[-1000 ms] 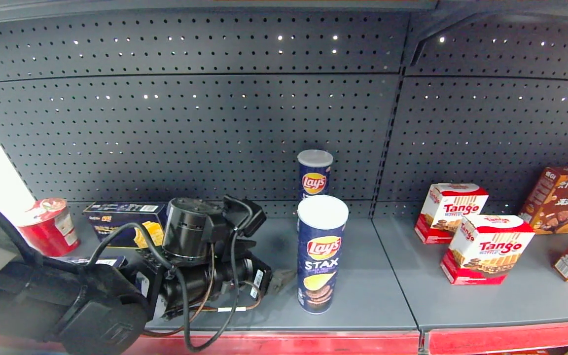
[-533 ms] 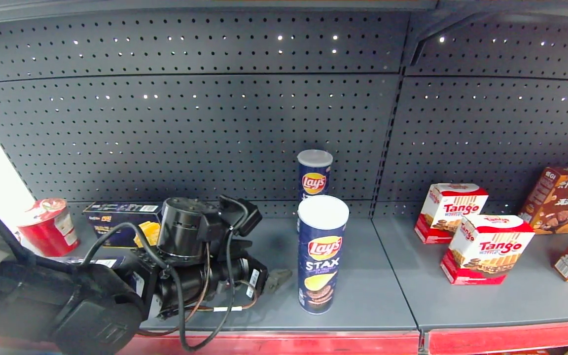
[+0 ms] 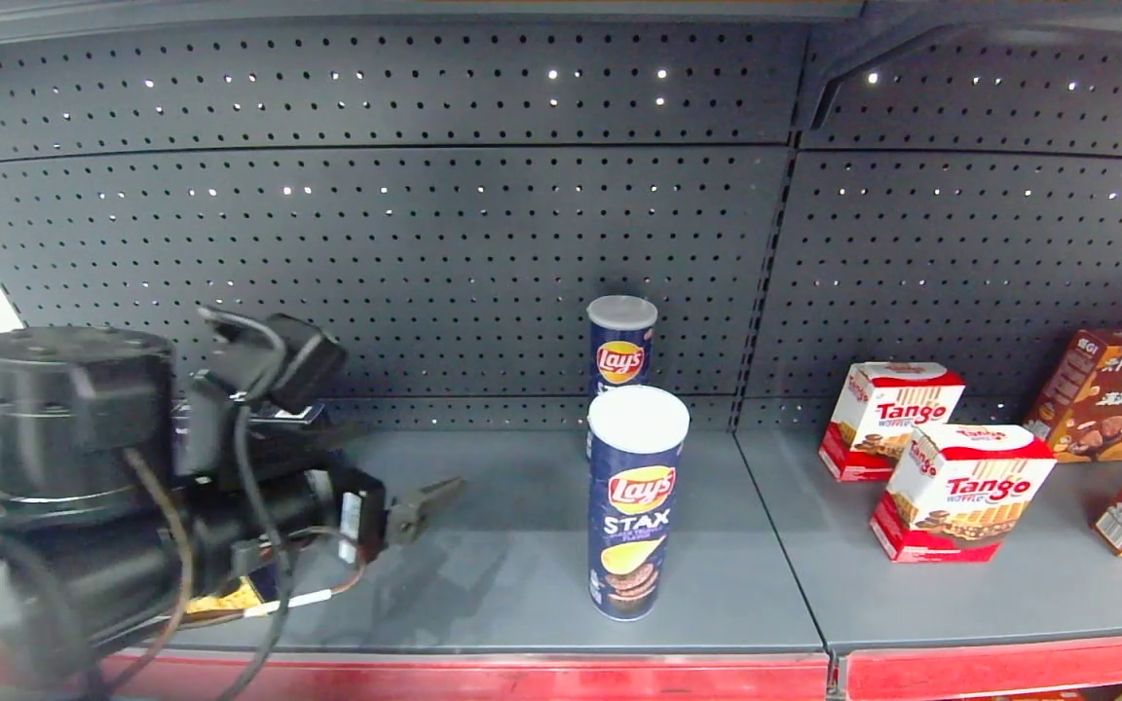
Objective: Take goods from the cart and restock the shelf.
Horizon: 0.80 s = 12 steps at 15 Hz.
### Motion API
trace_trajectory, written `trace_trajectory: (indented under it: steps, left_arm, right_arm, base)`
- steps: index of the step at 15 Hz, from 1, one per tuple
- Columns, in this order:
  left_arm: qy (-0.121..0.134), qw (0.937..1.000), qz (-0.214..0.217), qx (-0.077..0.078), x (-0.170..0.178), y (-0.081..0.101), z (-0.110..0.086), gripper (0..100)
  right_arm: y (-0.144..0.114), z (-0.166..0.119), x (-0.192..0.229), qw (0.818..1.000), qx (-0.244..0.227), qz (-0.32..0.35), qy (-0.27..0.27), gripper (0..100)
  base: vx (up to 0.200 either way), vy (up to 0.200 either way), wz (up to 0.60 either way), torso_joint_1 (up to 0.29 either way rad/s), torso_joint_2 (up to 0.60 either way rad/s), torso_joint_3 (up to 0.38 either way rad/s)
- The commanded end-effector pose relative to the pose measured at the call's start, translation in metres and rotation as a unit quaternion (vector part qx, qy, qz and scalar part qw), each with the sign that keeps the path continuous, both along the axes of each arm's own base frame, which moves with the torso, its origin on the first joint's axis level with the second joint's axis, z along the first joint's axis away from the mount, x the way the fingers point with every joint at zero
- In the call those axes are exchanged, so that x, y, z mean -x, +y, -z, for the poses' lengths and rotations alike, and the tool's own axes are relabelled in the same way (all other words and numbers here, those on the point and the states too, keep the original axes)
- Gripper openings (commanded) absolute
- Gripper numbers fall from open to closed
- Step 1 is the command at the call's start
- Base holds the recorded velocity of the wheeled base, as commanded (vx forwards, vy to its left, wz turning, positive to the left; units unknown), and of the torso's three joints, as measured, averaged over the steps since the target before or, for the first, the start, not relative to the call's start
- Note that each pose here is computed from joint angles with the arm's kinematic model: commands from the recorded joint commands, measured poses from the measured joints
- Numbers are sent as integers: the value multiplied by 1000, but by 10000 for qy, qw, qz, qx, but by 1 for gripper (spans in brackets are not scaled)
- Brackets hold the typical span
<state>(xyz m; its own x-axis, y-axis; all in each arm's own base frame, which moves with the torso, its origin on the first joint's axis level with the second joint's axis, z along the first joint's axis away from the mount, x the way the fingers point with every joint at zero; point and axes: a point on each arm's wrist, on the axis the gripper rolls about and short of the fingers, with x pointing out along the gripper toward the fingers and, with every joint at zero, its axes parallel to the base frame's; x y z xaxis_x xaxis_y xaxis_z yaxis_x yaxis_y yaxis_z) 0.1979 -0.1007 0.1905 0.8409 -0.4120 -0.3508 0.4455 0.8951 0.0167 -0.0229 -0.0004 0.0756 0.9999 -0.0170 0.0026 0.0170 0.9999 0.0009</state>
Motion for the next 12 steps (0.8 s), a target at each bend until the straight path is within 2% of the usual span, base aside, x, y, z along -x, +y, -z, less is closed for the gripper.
trace_trajectory:
  steps: [1, 2, 3, 5, 6, 7, 8, 9, 10, 12]
  left_arm:
    - [-747, 9955, -572, 149, 113, 63, -23, 100]
    - [-900, 9914, -941, 125, 151, 84, -5, 100]
    - [-1051, 9869, -1211, 181, 169, 94, 8, 100]
    - [-1135, 9794, -1650, 240, 189, 101, 41, 100]
    - [-1228, 9724, -1972, 235, 201, 104, 67, 100]
    - [-1386, 9630, -2297, 244, 209, 104, 85, 100]
    - [-1484, 9566, -2496, 252, 213, 104, 92, 100]
    - [-1498, 9539, -2587, 258, 213, 103, 97, 100]
    - [-1467, 9527, -2642, 336, 213, 103, 107, 100]
    - [-1700, 9473, -2677, 446, 218, 103, 108, 100]
  right_arm:
    - [0, 0, 0, 10000, -3, -1, 5, 100]
    - [0, 0, 0, 10000, 4, -1, 5, 100]
    - [0, 0, 0, 10000, 4, -1, 5, 100]
    - [0, 0, 0, 10000, 4, -1, -3, 100]
    - [0, 0, 0, 10000, -3, -1, 5, 100]
    - [0, 0, 0, 10000, 4, -1, 5, 100]
    - [0, 0, 0, 10000, 4, -1, 5, 100]
    - [0, 0, 0, 10000, 4, -1, 5, 100]
    - [0, 0, 0, 10000, -3, -1, 5, 100]
    - [0, 0, 0, 10000, 4, -1, 5, 100]
  base:
    - [0, 0, 0, 0, 0, 0]
    - [0, 0, 0, 0, 0, 0]
    - [0, 0, 0, 0, 0, 0]
    - [0, 0, 0, 0, 0, 0]
    - [0, 0, 0, 0, 0, 0]
    - [0, 0, 0, 0, 0, 0]
    - [0, 0, 0, 0, 0, 0]
    - [0, 0, 0, 0, 0, 0]
    - [0, 0, 0, 0, 0, 0]
    - [0, 0, 0, 0, 0, 0]
